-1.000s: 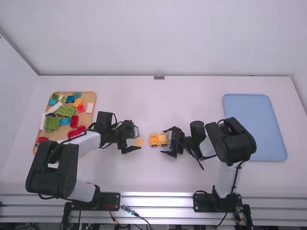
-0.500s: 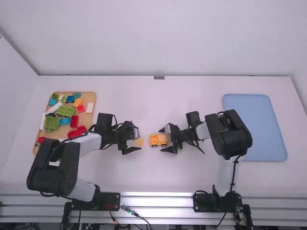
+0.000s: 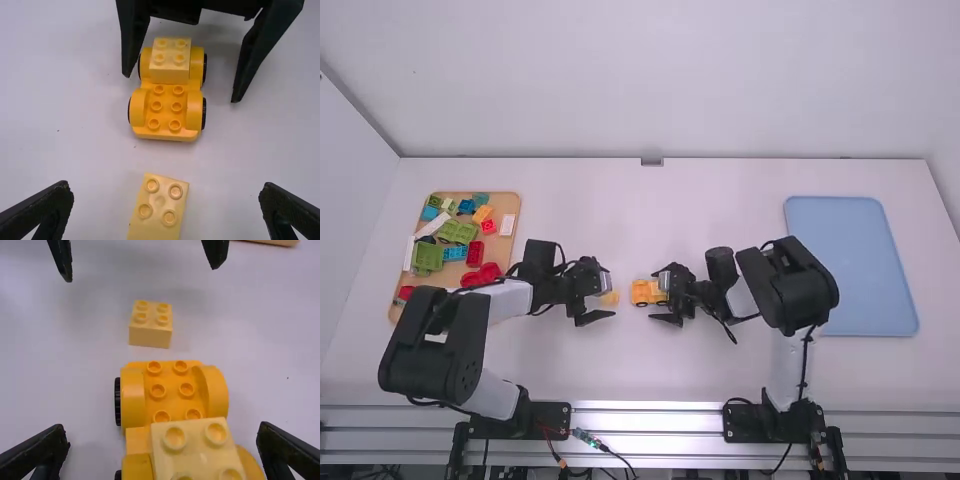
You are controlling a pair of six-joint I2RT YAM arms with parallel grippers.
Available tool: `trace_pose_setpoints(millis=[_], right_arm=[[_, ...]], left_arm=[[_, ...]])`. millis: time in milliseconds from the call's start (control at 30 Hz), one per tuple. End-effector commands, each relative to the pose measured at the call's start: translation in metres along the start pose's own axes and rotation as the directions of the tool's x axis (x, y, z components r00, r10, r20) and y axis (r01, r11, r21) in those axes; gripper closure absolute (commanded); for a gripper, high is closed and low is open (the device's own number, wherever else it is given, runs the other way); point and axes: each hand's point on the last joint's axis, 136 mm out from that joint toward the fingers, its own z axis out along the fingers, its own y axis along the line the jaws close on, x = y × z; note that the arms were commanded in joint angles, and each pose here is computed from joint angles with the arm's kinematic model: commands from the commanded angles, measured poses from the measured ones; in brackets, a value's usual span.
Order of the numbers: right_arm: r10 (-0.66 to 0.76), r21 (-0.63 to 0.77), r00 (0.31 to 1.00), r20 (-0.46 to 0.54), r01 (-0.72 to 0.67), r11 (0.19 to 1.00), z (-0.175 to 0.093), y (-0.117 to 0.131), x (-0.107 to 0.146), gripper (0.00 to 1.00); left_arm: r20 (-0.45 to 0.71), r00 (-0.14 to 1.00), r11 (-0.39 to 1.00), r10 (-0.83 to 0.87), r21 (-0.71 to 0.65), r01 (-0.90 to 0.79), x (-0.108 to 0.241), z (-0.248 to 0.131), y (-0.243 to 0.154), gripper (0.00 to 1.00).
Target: Assemble lego blocks to make yellow taxi
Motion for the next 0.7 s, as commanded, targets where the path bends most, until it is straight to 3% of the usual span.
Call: trace_pose_setpoints(millis=[0,333,667], right_arm=[[0.044,0.001,0.999,-0.010,-0.044,0.999,0.000,0.001,0.005,0.01],[0.105,-0.038,0.992,-0.065,-0.108,0.993,0.006,-0.008,0.011,0.01],[0.083,-0.043,0.995,-0.060,-0.086,0.995,0.007,-0.010,0.009,0.01]], left_arm=[[0.004,1.000,0.999,0.012,0.035,-0.012,0.005,0.007,-0.003,0.01],[0.018,1.000,0.988,0.021,0.152,-0.023,0.005,0.019,0.009,0.00],[0.011,1.000,0.996,0.015,0.090,-0.016,0.020,0.024,0.008,0.04]])
